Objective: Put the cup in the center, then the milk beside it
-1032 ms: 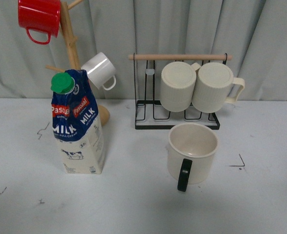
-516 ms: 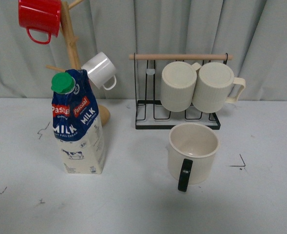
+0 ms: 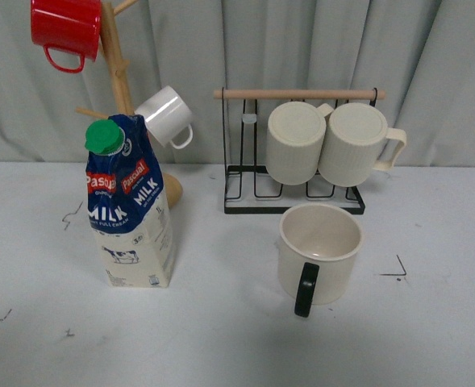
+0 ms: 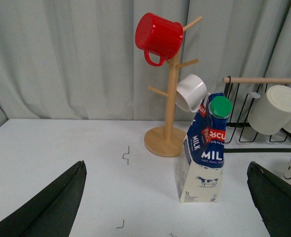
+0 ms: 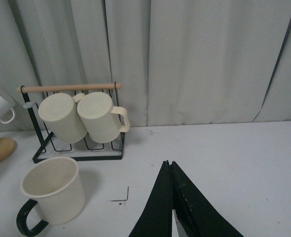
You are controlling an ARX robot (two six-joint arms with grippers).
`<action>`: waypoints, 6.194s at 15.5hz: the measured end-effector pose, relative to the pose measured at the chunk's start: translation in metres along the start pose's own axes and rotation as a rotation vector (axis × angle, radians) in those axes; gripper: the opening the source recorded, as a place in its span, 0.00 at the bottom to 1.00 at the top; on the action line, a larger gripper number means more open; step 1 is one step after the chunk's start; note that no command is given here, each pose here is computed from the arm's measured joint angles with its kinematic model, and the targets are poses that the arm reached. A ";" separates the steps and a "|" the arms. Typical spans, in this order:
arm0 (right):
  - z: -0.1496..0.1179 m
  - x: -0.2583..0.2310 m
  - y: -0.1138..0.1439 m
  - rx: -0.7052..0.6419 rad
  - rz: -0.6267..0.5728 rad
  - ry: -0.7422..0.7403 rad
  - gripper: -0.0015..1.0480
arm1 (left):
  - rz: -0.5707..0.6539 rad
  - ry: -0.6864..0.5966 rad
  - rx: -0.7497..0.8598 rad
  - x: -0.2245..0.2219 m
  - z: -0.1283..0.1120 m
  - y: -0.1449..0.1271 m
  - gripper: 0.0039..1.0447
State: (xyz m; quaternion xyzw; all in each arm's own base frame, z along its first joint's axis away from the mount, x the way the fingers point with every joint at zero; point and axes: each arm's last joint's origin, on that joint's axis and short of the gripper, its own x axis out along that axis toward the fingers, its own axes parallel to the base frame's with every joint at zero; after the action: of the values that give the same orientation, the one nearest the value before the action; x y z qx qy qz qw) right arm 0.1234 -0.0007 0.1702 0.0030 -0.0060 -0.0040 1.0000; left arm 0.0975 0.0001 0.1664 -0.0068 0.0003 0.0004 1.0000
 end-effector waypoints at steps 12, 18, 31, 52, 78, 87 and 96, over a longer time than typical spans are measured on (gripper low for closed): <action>-0.002 -0.026 0.000 0.000 0.003 -0.008 0.02 | 0.000 0.001 0.000 0.000 0.000 0.000 0.94; -0.003 -0.026 0.000 0.000 0.001 0.008 0.47 | 0.077 0.225 0.046 0.000 -0.001 -0.003 0.94; -0.003 -0.026 0.000 -0.002 0.004 0.008 0.94 | -0.032 0.370 0.085 0.112 0.022 -0.039 0.94; -0.003 -0.026 0.000 -0.002 0.004 0.008 0.94 | 0.001 0.426 0.062 0.222 -0.021 -0.089 0.60; -0.003 -0.026 0.000 -0.002 0.004 0.008 0.94 | -0.143 0.406 -0.054 0.202 0.001 -0.195 0.49; -0.003 -0.026 0.000 -0.002 0.004 0.008 0.94 | -0.227 0.155 -0.016 0.135 0.055 -0.143 0.84; -0.003 -0.026 0.000 -0.002 0.003 0.008 0.94 | 0.001 0.018 0.001 0.050 0.007 -0.019 0.01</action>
State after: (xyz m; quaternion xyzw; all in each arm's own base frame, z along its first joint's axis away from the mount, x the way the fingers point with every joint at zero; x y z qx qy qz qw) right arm 0.0973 -0.0005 0.1668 0.0018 -0.0018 -0.0023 1.0000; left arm 0.1470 -0.0191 0.1738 -0.0062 0.0091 0.0006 0.9999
